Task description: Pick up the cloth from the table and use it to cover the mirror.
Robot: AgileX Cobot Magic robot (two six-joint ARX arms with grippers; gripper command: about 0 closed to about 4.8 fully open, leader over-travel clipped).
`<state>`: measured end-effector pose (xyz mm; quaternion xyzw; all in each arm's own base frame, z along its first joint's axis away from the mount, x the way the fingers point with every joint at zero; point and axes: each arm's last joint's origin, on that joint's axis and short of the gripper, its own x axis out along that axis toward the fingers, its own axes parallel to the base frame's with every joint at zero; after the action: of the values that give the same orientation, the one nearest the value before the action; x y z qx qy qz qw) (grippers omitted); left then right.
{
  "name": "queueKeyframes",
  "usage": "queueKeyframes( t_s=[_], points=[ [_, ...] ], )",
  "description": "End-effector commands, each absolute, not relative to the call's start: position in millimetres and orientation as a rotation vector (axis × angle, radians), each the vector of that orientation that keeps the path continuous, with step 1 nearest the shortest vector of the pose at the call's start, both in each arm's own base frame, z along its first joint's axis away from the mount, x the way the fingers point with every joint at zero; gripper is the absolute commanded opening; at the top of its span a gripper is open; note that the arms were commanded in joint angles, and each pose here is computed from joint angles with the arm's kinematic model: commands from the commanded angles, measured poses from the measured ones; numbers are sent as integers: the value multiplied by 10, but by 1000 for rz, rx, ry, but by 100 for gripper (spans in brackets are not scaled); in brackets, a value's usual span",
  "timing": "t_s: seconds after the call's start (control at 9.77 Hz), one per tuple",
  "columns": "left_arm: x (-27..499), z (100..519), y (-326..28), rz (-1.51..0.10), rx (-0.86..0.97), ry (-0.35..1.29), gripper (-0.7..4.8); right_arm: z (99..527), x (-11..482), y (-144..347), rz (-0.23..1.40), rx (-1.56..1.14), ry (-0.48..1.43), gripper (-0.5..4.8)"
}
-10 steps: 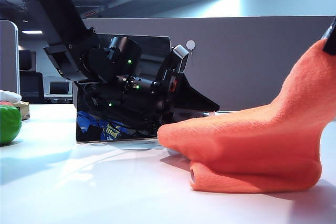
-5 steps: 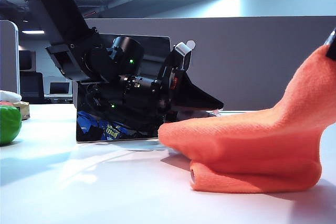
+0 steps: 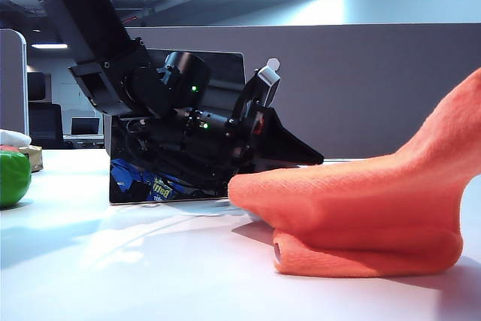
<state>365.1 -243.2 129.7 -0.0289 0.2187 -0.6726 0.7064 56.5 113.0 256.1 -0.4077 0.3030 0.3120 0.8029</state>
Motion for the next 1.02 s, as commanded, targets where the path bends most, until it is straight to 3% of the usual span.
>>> queueKeyframes(
  t_s=[0.1,0.61,1.02],
  points=[
    [3603,1335,-2535,-1497,-22,447,347,2641,521,1003,656,-801,606,-2],
    [3497,1344,-2722,-1470,18,431,361,2701,361,547,633,-739,570,-2],
    [3444,1300,-2767,-1443,29,489,374,2688,364,514,571,-760,577,-2]
  ],
)
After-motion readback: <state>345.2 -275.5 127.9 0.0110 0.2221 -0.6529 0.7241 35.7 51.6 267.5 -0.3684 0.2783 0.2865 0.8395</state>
